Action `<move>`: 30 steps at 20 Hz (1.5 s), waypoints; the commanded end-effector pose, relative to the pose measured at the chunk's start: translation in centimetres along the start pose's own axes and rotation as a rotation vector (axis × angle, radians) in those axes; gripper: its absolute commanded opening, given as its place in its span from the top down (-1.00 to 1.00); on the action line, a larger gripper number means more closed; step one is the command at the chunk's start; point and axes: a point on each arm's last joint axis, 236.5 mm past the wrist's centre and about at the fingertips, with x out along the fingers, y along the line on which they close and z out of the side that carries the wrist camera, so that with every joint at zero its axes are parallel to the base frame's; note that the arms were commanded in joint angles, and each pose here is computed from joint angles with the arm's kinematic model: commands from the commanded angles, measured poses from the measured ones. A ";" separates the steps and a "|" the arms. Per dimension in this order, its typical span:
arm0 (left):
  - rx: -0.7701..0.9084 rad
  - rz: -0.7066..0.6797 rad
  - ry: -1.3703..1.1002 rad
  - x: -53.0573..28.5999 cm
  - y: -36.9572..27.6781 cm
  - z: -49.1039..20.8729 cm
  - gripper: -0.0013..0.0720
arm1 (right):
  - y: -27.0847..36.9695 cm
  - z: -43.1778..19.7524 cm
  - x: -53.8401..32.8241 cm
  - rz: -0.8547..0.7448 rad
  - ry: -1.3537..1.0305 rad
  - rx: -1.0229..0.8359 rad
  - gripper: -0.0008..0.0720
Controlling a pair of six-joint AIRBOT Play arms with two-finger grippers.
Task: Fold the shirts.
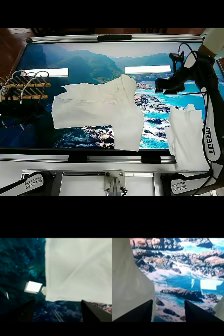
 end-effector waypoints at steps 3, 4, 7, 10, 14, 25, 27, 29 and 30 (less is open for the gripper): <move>-0.092 -0.035 0.080 4.5 1.5 -4.4 -1.00 | 0.2 -5.1 2.9 0.125 0.181 0.057 -0.42; -0.091 -0.031 0.088 5.0 1.6 -4.7 -1.00 | 0.2 -5.1 3.3 0.128 0.178 0.063 -0.42; -0.060 -0.018 0.093 6.5 1.4 -4.6 -1.00 | 0.1 -4.9 3.6 0.128 0.165 0.068 -0.42; -0.021 -0.005 0.043 7.6 0.6 -3.4 -0.77 | 0.4 -4.9 3.6 0.137 0.166 0.069 -0.42; -0.006 -0.008 -0.015 8.4 -1.1 -2.3 -0.04 | 0.4 -5.0 3.6 0.137 0.168 0.074 -0.42; 0.013 -0.029 0.030 7.3 -1.4 -3.5 0.89 | 5.5 -5.4 11.4 0.232 0.089 -0.039 -0.68; 0.016 -0.030 0.022 7.1 -1.6 -3.4 0.89 | 6.4 -5.5 12.8 0.227 0.093 -0.061 -0.68; 0.024 -0.031 0.019 7.0 -1.6 -3.4 0.89 | 6.8 -5.5 13.8 0.222 0.093 -0.068 0.00; 0.033 -0.031 0.017 7.0 -1.7 -3.3 0.89 | 6.8 -5.2 13.7 0.221 0.081 -0.063 0.53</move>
